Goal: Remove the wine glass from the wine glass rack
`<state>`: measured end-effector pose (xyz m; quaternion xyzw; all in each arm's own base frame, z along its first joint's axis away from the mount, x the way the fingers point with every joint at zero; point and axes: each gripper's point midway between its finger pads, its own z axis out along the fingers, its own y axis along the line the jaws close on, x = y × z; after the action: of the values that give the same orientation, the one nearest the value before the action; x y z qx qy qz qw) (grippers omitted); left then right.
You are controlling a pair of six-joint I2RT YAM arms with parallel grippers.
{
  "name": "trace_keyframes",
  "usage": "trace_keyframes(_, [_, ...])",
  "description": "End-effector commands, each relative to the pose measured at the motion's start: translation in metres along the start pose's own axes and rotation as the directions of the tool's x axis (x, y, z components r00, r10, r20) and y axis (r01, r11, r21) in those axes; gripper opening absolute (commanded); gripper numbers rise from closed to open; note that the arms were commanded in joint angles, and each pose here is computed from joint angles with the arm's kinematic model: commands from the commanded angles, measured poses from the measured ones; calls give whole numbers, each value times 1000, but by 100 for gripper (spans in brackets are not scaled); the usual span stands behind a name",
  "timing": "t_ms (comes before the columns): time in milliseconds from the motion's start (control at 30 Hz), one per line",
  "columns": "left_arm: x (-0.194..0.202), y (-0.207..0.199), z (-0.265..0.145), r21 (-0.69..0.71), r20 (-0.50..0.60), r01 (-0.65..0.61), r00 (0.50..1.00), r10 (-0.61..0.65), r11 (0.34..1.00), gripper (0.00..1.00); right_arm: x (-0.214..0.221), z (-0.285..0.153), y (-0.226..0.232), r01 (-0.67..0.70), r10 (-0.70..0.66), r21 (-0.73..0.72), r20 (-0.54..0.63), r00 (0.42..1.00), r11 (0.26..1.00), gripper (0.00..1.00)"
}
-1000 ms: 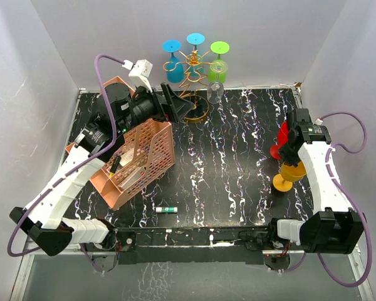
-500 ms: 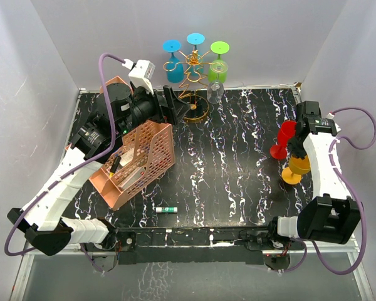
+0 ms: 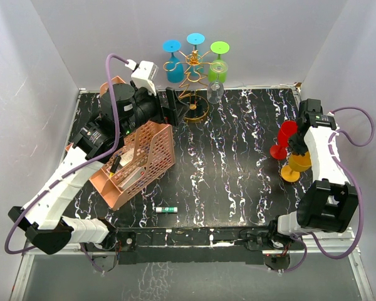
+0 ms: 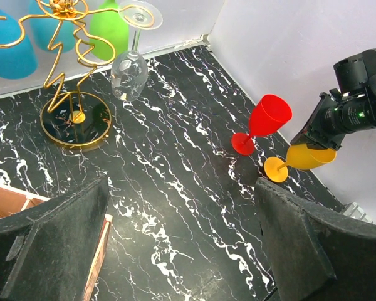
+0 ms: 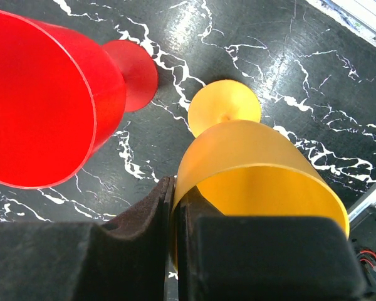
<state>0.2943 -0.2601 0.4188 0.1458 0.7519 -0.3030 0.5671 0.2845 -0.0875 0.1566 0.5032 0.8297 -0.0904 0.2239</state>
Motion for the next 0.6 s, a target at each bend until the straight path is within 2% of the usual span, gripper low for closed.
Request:
trace_keyframes(0, [-21,-3,-10,-5,55,-29,998,29,1000,97,-20,-2,13,-37,39,-60,45,998,998,8])
trace_keyframes(567, [-24,-2,-20,-14,75,-30,997,31,999,97,-16,14,6,-21,22,-19,31,999,1000,9])
